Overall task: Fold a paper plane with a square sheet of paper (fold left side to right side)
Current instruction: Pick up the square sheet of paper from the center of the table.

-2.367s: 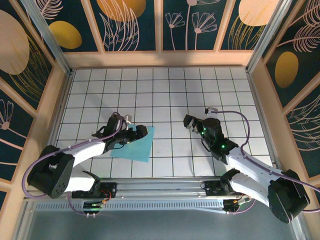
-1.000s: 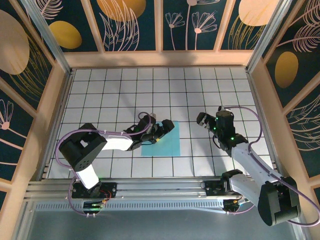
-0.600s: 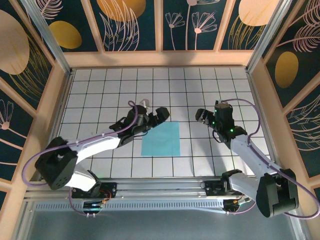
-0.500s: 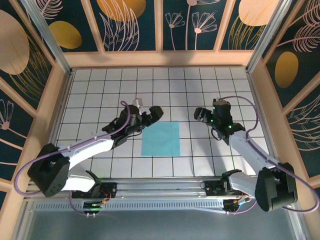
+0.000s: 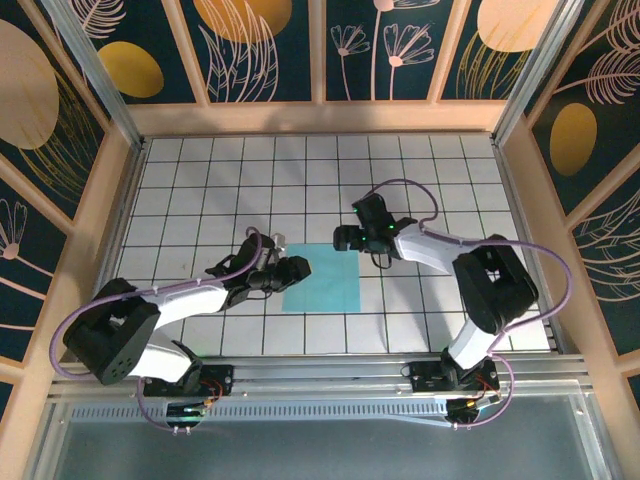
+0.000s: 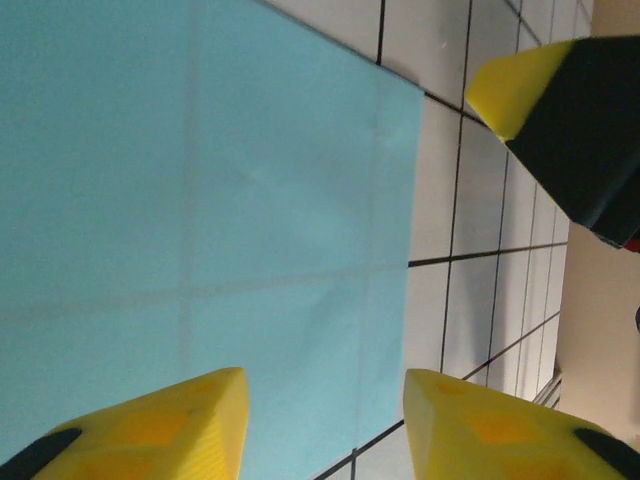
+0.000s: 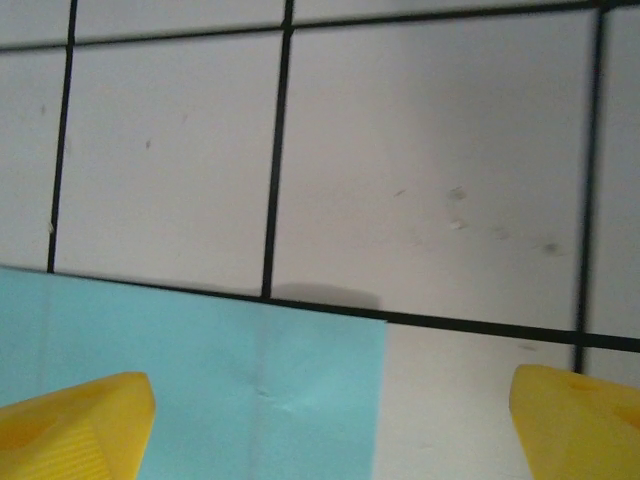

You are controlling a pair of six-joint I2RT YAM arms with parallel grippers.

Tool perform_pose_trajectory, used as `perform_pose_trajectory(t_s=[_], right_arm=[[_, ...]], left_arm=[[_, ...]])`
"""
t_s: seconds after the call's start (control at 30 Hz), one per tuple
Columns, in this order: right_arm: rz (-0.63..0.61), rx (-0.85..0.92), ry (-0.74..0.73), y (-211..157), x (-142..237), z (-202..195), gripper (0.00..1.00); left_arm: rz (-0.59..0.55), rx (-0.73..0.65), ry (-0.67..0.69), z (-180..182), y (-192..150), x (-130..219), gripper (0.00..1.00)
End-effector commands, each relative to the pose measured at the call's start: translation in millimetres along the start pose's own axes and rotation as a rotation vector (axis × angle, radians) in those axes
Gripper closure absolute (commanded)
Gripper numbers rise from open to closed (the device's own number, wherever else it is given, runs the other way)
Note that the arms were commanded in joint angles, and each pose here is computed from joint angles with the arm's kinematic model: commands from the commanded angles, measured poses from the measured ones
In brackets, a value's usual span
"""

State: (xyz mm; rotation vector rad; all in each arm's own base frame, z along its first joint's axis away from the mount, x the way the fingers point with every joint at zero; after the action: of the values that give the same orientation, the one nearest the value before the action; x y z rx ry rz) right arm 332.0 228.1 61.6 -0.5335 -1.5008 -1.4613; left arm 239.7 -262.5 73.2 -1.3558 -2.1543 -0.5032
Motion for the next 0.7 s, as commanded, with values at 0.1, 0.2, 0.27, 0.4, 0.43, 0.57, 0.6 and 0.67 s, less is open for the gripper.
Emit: perform_pose_trajectory(t_s=[0.1,0.2,0.27,0.4,0.43,0.57,0.6,0.67], right_arm=[[0.046,0.033,0.012,-3,-16,19,0.07],[0.069,0.049,0.008,-6,-23,24,0.06],[0.079,0.057,0.009,-8,-27,26,0.06],[0.094,0.069,0.007,-10,-33,31,0.05],[0.102,0.072,0.005,-12,-34,32,0.05],[0.126,0.099,0.005,-18,-35,39,0.05],[0.131,0.103,0.007,-19,-34,41,0.05],[0.148,0.112,0.011,-24,-32,44,0.07]], left_arm=[[0.072,-0.006,0.008,7,-16,-12,0.62],[0.087,-0.005,0.042,16,-19,-18,0.67],[0.081,-0.002,0.075,25,-19,-21,0.69],[0.077,0.0,0.119,36,-20,-24,0.7],[0.078,0.0,0.126,38,-21,-25,0.7],[0.075,0.003,0.145,43,-21,-26,0.71],[0.073,0.003,0.147,44,-21,-27,0.72],[0.067,0.005,0.152,45,-20,-27,0.73]])
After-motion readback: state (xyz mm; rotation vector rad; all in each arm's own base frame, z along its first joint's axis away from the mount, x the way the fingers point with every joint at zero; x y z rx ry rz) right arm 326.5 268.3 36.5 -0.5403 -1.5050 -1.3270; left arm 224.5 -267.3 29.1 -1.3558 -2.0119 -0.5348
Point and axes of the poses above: each hand's point on the last joint's axis, 136 mm out from that joint toward the fingers, its own x axis back along the fingers, its own z axis along the line the jaws close on, y = z × x, the point moved 1 cm from there along x, back along the fingers, and after that the axes turned 11 degrees about x, right-handed, at the moved point
